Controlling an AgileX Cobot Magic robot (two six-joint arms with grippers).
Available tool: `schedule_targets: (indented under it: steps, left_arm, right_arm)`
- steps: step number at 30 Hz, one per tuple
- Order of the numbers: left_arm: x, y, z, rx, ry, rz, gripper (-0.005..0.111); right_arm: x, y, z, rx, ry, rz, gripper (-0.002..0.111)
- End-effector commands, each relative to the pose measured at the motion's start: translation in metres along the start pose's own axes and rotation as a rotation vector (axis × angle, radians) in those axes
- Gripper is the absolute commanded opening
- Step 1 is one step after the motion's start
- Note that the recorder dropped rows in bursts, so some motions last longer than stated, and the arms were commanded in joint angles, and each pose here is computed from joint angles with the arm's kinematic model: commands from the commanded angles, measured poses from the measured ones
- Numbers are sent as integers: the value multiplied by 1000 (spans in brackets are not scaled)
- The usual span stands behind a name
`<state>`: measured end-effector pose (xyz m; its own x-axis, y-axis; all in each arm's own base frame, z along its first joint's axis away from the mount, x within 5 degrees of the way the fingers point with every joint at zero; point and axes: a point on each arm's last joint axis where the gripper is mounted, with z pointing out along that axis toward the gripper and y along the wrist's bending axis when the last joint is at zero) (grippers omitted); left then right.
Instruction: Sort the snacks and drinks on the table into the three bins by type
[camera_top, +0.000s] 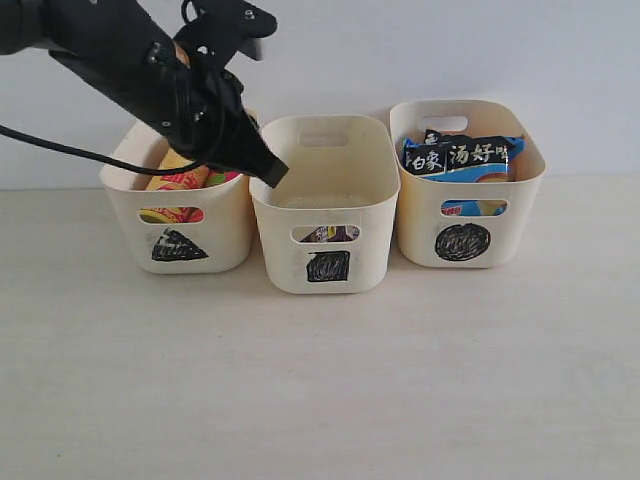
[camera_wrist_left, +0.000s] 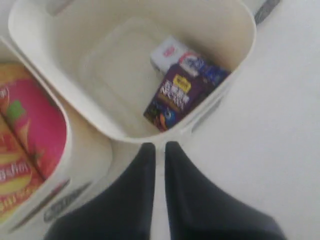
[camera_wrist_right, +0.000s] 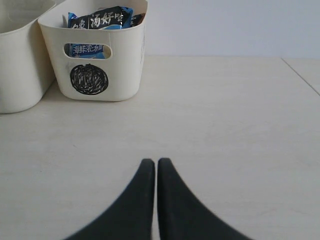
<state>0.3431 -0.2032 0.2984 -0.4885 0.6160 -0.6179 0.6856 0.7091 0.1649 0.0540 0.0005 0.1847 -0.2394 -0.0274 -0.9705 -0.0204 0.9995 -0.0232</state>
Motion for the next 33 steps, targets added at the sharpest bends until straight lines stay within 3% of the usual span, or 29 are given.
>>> schedule_targets:
  steps: [1, 7, 10, 14, 18, 21, 27, 28, 33]
  left_arm:
    - [8, 3, -27, -53, 114, -103, 4]
    - [24, 3, -69, -122, 89, -234, 4]
    - [48, -5, -85, -126, -18, -306, 4]
    - [79, -16, -103, -122, -67, -311, 4]
    - [120, -26, -126, -123, 130, -314, 4]
    - [124, -27, -140, -132, 119, -314, 4]
    - [121, -29, -163, -133, -59, -313, 4]
    - [124, -30, -168, -138, -147, -295, 4]
    - [149, -39, -178, -161, -330, -251, 4]
  right_arm:
    - [0, 0, 0, 5, -8, -7, 0]
    - [0, 0, 0, 5, -8, -7, 0]
    - [0, 0, 0, 5, -8, -7, 0]
    - [0, 0, 0, 5, -8, -7, 0]
    - [0, 0, 0, 5, -8, -7, 0]
    - [0, 0, 0, 5, -8, -7, 0]
    - [1, 0, 0, 5, -6, -7, 0]
    - [1, 0, 0, 5, -6, -7, 0]
    - [1, 0, 0, 5, -6, -7, 0]
